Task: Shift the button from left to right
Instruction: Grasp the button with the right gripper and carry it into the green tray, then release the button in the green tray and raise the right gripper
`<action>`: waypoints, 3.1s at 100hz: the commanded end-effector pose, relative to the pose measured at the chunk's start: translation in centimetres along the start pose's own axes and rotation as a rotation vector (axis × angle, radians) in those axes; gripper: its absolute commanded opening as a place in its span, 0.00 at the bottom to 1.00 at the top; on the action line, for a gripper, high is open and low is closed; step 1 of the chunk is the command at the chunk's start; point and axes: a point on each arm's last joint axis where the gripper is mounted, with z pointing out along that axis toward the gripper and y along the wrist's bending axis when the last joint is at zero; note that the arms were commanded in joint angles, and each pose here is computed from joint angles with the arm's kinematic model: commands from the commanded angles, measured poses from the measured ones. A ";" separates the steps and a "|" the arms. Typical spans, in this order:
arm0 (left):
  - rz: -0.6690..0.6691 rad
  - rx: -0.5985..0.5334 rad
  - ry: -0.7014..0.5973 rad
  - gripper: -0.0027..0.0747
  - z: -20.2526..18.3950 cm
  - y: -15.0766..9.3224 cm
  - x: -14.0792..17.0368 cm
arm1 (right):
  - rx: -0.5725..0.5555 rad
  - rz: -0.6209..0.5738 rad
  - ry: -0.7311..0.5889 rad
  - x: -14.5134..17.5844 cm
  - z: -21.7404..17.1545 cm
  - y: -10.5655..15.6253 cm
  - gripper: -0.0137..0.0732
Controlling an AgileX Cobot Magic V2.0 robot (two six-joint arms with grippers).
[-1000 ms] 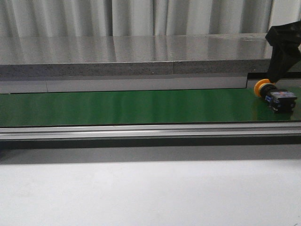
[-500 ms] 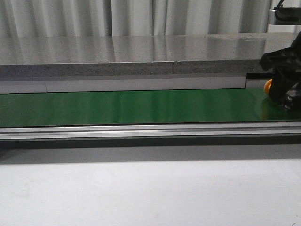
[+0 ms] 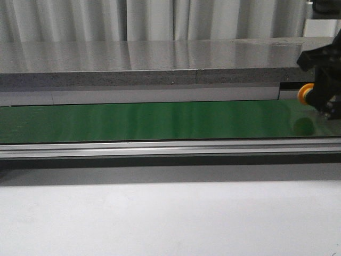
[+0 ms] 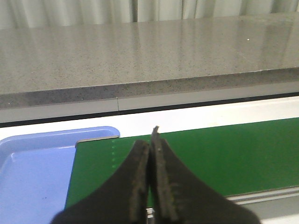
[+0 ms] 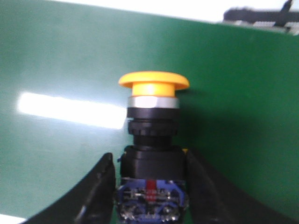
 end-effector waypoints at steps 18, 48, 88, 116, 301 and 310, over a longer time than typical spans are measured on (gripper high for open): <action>-0.016 -0.015 -0.093 0.01 -0.1 0.1 -1.6 | 0.150 -0.024 -0.223 -4.3 -7.8 -3.7 0.38; -0.016 -0.015 -0.093 0.01 -0.1 0.1 -1.6 | 0.297 0.012 -0.246 -4.1 -9.7 -10.0 0.38; -0.016 -0.015 -0.093 0.01 -0.1 0.1 -1.6 | 0.365 0.099 -0.141 -2.0 -5.0 -16.4 0.38; -0.016 -0.015 -0.093 0.01 -0.1 0.1 -1.6 | 0.324 0.123 -0.034 -0.8 0.2 -17.7 0.38; -0.016 -0.015 -0.093 0.01 -0.1 0.1 -1.6 | 0.137 0.072 -0.378 -6.3 -8.5 -7.2 0.70; -0.016 -0.015 -0.093 0.01 -0.1 0.1 -1.6 | 0.114 0.054 -0.415 -6.5 -9.8 -5.9 0.70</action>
